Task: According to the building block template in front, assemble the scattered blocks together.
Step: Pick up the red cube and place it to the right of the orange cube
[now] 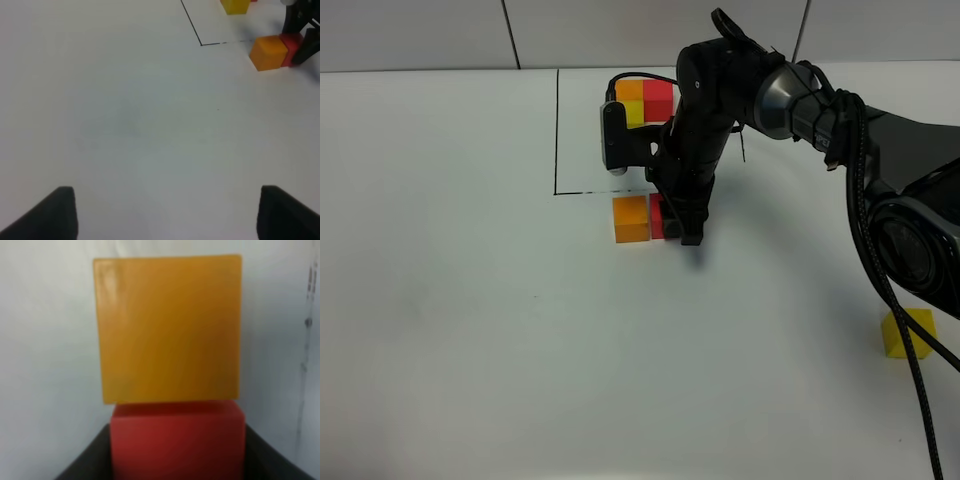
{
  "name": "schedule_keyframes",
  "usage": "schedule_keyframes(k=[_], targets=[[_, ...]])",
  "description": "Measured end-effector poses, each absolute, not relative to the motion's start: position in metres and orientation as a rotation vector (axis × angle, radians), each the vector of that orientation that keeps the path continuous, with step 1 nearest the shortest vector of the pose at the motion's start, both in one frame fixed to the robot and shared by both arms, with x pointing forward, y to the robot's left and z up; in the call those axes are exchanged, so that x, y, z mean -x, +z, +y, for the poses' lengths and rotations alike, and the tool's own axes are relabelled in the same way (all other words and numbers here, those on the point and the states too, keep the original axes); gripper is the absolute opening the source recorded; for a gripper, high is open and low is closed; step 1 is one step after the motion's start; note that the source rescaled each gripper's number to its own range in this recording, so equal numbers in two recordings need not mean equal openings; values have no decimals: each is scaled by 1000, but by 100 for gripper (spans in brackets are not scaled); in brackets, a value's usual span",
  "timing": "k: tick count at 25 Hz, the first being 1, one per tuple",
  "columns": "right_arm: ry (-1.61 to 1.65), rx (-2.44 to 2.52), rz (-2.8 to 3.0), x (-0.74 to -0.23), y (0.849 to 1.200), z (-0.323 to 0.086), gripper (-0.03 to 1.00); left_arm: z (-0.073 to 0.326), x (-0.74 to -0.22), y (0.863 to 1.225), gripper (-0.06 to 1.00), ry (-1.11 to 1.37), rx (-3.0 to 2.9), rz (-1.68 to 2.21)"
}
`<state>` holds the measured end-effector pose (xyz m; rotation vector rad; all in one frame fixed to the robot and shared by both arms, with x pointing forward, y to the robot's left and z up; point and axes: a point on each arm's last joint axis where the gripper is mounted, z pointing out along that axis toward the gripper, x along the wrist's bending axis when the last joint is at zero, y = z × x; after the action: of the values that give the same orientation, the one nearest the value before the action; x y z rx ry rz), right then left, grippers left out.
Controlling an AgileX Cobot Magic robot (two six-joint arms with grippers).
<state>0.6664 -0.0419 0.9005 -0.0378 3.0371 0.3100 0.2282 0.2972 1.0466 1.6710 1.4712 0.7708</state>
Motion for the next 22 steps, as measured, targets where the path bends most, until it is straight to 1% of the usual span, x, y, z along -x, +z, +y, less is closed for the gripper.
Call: schedule_keyframes(k=[22], targets=[[313,-54,3043,-664,900,-39,1,297,-228,1047,63,771,-1671,1471]])
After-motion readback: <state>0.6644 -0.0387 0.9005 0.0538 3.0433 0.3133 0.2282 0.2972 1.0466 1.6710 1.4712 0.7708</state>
